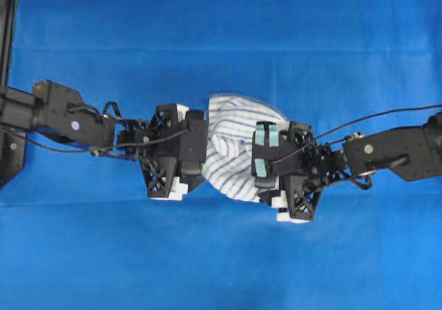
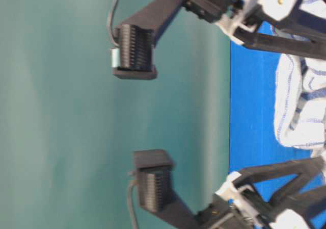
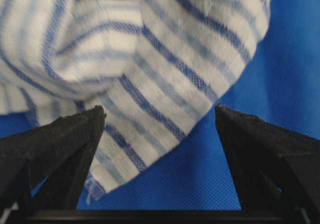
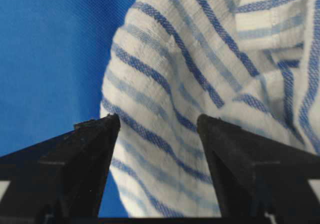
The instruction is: Lift the towel with both arms.
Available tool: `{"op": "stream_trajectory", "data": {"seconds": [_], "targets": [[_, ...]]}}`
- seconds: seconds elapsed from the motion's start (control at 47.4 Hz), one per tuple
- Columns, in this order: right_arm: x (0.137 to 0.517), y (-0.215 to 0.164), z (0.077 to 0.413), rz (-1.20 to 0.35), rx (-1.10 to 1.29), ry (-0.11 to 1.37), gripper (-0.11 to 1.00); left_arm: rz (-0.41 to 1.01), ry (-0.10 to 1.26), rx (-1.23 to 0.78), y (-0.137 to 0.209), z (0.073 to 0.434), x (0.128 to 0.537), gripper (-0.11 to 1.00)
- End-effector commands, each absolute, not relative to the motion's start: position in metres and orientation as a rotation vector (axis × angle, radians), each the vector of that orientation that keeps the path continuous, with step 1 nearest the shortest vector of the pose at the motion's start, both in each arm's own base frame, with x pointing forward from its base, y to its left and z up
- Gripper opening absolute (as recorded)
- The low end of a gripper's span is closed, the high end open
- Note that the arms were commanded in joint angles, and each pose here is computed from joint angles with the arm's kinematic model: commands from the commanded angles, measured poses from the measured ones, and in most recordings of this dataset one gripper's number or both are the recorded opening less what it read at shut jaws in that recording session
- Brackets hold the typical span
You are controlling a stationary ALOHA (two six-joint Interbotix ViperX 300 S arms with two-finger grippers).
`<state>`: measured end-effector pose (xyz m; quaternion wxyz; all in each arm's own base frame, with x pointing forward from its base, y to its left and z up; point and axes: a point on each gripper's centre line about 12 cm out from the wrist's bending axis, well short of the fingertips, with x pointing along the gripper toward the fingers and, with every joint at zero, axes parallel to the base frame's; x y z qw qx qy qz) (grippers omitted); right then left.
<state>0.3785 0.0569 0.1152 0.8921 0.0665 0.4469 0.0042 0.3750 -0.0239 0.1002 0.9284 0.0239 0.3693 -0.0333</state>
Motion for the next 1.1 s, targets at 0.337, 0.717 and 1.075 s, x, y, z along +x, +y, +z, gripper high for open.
{"op": "stream_trajectory", "data": {"seconds": [0.337,0.717,1.075], "targets": [[0.39,0.062,0.107,0.024,0.149,0.905,0.65,-0.078,0.714,0.051,-0.029,0.098,0.384,0.83],[0.392,0.062,0.123,0.027,0.151,0.871,0.02,-0.074,0.712,0.041,-0.029,0.105,0.385,0.01],[0.394,0.051,0.19,-0.009,0.164,0.8,0.02,-0.074,0.659,0.029,-0.028,0.178,0.376,0.01]]}}
